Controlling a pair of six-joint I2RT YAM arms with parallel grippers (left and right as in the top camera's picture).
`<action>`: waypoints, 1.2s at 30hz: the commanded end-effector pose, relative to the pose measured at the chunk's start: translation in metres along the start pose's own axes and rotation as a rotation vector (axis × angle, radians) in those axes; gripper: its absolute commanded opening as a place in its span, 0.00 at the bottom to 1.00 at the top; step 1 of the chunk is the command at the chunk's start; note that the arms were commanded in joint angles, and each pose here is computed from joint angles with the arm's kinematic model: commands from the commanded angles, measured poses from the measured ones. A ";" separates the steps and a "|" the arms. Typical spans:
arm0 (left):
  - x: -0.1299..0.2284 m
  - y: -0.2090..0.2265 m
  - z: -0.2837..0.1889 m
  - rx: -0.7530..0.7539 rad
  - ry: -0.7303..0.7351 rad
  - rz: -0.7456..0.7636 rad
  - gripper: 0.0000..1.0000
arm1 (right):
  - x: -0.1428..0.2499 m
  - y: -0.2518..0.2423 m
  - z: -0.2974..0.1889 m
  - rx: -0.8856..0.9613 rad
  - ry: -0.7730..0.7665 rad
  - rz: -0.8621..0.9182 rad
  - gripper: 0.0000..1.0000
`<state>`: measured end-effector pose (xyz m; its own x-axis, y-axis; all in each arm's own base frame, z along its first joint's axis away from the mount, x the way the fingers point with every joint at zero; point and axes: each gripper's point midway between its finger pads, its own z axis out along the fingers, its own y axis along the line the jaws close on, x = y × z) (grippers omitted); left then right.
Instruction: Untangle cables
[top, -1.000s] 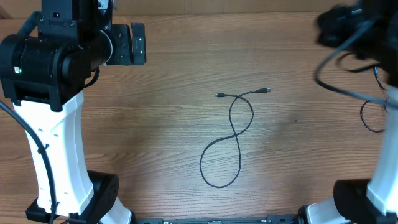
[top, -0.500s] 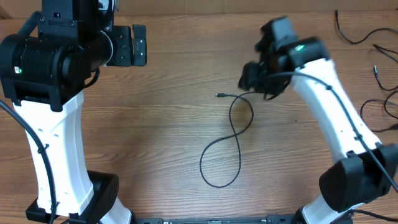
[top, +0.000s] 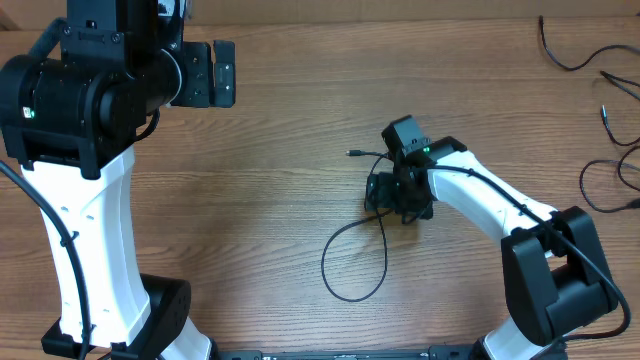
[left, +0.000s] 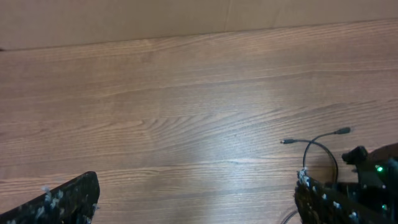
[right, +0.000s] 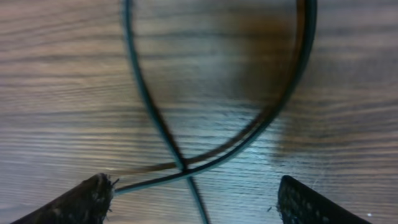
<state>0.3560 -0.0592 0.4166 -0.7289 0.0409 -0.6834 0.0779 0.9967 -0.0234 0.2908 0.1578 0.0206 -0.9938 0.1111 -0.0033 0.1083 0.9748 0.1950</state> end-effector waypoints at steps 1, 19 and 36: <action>0.000 -0.003 -0.005 0.012 -0.008 0.014 1.00 | 0.005 -0.006 0.003 0.012 -0.011 0.009 0.85; 0.000 -0.003 -0.005 0.012 -0.008 0.016 1.00 | 0.013 -0.002 0.051 0.045 0.046 0.033 0.84; 0.000 -0.003 -0.005 0.012 -0.008 0.022 1.00 | -0.005 0.015 0.047 0.037 -0.010 -0.010 0.04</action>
<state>0.3560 -0.0593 0.4165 -0.7291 0.0421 -0.6831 0.0789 0.9966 -0.0228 0.3089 0.1875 -0.0028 -0.9909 0.1210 -0.0591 0.1040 0.9664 0.2352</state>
